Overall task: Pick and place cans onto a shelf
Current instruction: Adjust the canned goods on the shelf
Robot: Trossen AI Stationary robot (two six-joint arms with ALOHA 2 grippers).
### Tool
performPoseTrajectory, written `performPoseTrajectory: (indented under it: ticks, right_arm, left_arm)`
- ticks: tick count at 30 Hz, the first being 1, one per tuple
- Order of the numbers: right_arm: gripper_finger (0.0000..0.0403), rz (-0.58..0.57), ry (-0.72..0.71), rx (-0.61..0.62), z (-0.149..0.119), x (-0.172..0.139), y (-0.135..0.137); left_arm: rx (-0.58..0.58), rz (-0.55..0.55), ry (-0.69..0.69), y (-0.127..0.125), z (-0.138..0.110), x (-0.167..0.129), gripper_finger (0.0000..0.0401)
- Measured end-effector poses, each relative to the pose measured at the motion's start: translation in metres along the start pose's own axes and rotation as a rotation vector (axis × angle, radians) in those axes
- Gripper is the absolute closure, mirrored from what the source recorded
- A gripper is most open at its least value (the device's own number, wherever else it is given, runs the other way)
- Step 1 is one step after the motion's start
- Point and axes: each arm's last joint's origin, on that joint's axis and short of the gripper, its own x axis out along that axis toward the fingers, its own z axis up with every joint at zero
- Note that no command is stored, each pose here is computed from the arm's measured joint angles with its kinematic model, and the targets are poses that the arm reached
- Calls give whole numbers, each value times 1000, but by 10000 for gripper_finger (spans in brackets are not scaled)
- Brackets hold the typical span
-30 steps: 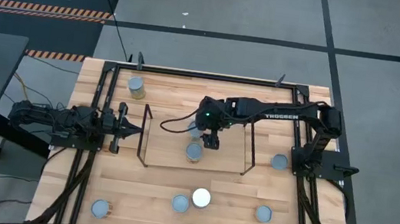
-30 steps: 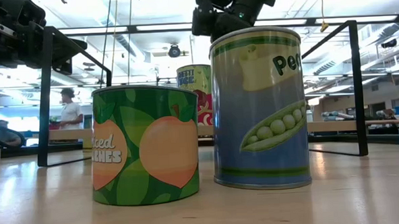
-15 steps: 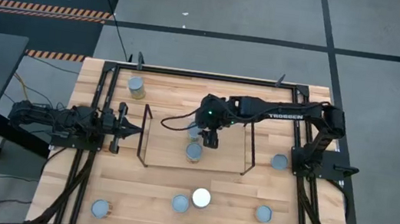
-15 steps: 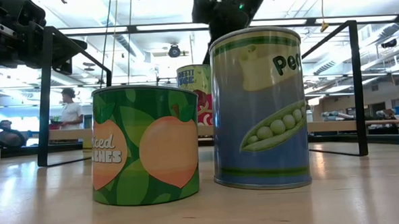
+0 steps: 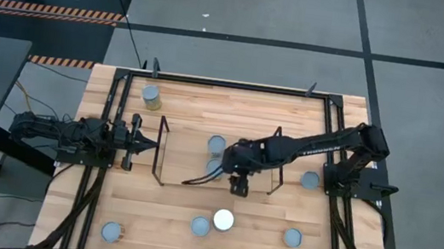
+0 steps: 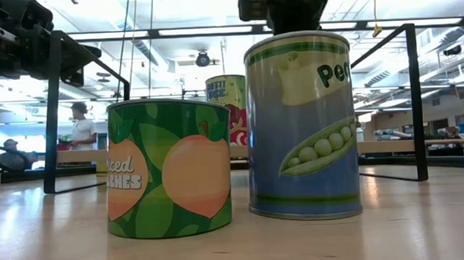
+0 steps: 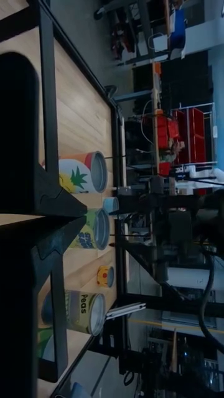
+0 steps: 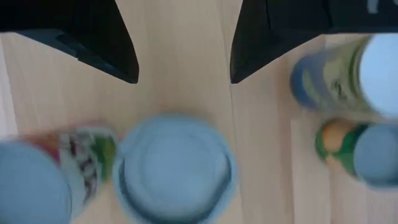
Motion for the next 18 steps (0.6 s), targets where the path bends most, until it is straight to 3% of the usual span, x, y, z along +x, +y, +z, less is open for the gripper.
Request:
performPoseTrajectory:
  ticks: [7,18]
  right_arm:
    - [143,-1,-111,-8,11,1,0]
    - [143,-14,-83,-108,5,-13,0]
  left_arm:
    - [1,0,4,0,0,0,390]
    - [1,0,8,0,-1,0,390]
